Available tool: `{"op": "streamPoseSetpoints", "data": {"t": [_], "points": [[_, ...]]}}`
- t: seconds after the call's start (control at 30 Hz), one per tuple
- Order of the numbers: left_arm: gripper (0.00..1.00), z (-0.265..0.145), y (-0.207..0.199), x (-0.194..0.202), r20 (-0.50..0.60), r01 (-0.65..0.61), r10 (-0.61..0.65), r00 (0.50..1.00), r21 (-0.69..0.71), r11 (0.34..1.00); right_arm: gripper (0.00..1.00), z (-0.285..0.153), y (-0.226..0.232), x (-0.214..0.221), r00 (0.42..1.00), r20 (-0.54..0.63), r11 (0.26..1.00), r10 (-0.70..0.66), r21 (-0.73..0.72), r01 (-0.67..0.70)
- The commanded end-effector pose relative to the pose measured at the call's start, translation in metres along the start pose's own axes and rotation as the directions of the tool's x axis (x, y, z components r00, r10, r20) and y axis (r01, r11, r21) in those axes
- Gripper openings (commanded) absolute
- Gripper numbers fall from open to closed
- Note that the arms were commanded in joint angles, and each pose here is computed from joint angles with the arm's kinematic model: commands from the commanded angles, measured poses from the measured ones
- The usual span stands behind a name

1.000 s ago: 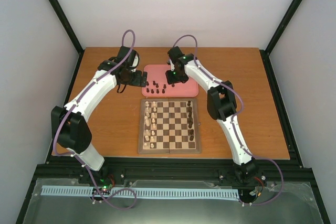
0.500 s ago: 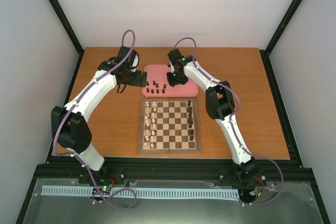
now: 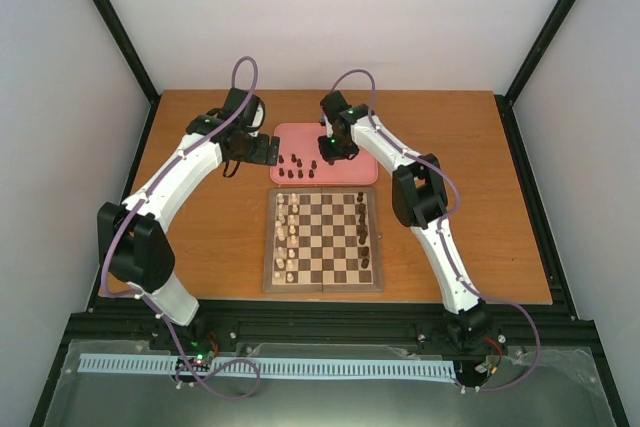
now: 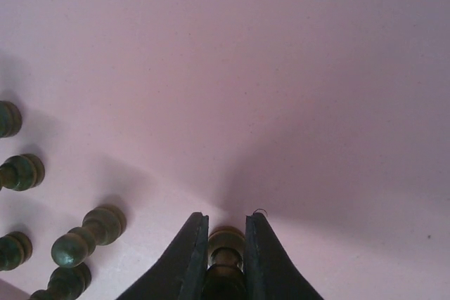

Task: Set up the chess pieces on the board
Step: Pick up the chess piece from the storage box.

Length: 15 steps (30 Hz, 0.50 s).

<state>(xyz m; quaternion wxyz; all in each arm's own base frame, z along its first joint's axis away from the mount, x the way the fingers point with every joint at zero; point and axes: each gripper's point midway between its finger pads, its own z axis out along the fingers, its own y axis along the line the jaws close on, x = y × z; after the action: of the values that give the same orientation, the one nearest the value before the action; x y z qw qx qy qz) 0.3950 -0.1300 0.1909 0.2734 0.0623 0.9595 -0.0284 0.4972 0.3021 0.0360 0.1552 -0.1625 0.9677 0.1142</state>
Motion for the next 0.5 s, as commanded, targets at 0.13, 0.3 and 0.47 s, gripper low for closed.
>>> {"op": "streamPoseSetpoints", "data": {"t": [0.13, 0.3, 0.47], "points": [[1.0, -0.01, -0.001, -0.008, 0.028, -0.025, 0.025, 0.999, -0.01, 1.0, 0.03, -0.078, 0.004, -0.041, 0.984, 0.169, 0.999, -0.051, 0.023, 0.048], [1.0, -0.013, 0.001, -0.012, 0.042, -0.027, 0.027, 0.999, -0.018, 0.999, 0.03, -0.156, 0.024, -0.03, 0.975, 0.217, 0.998, -0.056, -0.014, 0.061], [1.0, -0.011, 0.001, -0.014, 0.042, -0.028, 0.028, 0.999, -0.021, 0.999, 0.03, -0.187, 0.028, 0.048, 0.99, 0.127, 0.998, -0.059, 0.004, 0.059]]}}
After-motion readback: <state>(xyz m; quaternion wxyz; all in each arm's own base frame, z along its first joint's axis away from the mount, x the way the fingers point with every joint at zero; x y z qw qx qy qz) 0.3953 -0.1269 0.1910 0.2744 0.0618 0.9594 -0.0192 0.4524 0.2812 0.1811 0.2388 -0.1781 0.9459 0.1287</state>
